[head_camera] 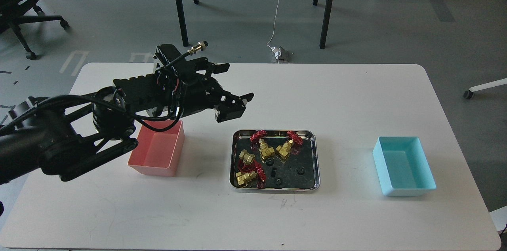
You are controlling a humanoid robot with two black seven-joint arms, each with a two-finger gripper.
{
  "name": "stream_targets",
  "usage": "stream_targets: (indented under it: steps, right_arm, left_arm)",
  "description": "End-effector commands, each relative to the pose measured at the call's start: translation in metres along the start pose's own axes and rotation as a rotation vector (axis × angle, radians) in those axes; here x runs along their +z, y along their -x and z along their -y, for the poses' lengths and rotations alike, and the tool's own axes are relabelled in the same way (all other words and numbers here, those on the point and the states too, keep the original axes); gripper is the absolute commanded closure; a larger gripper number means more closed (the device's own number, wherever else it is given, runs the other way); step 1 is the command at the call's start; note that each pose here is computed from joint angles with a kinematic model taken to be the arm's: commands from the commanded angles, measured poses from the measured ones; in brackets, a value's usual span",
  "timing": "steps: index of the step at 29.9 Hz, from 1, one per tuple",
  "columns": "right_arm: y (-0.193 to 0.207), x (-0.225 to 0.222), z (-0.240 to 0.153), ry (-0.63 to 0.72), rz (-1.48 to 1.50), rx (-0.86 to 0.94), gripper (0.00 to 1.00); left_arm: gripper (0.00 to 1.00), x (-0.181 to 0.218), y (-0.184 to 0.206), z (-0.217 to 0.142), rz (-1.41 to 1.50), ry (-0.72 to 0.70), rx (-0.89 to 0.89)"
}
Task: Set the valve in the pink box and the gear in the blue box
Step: 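Lower the left gripper into the tray and grasp a brass valve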
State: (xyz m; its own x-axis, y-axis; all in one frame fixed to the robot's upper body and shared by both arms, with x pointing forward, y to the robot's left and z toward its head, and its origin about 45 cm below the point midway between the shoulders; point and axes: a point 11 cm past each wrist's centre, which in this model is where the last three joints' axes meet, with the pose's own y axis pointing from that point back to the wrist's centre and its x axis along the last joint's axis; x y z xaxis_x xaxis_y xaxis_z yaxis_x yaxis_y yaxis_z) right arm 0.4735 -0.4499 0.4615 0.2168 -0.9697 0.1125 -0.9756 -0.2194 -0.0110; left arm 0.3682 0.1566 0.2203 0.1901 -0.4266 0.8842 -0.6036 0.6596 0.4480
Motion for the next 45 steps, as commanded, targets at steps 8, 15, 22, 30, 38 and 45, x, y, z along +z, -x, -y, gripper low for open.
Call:
stream_targets:
  steps: [8,15,22,30,38,45]
  right_arm:
    - [0.002,-0.002,0.001,0.001,-0.023,-0.005,0.02]
    - [0.001,0.000,0.001,0.006,-0.026,-0.003,0.02]
    - [0.003,0.001,0.003,0.013,-0.044,-0.005,0.02]
    - [0.002,0.001,0.003,0.010,-0.044,0.001,0.02]
    - [0.001,0.001,0.002,0.010,-0.047,0.006,0.02]
    - [-0.001,0.001,0.002,0.011,-0.047,0.018,0.02]
  left_arm:
    - [0.01,0.048,0.091,0.008,-0.146,0.035,-0.154]
    - [0.01,0.072,0.099,0.022,-0.195,0.049,-0.158]
    - [0.01,0.084,0.114,0.033,-0.245,0.042,-0.185]
    - [0.03,0.087,0.115,0.036,-0.252,0.044,-0.187]
    - [0.27,0.081,0.122,0.033,-0.244,0.002,-0.240]
    - [0.51,0.079,0.125,0.031,-0.238,-0.024,-0.272]
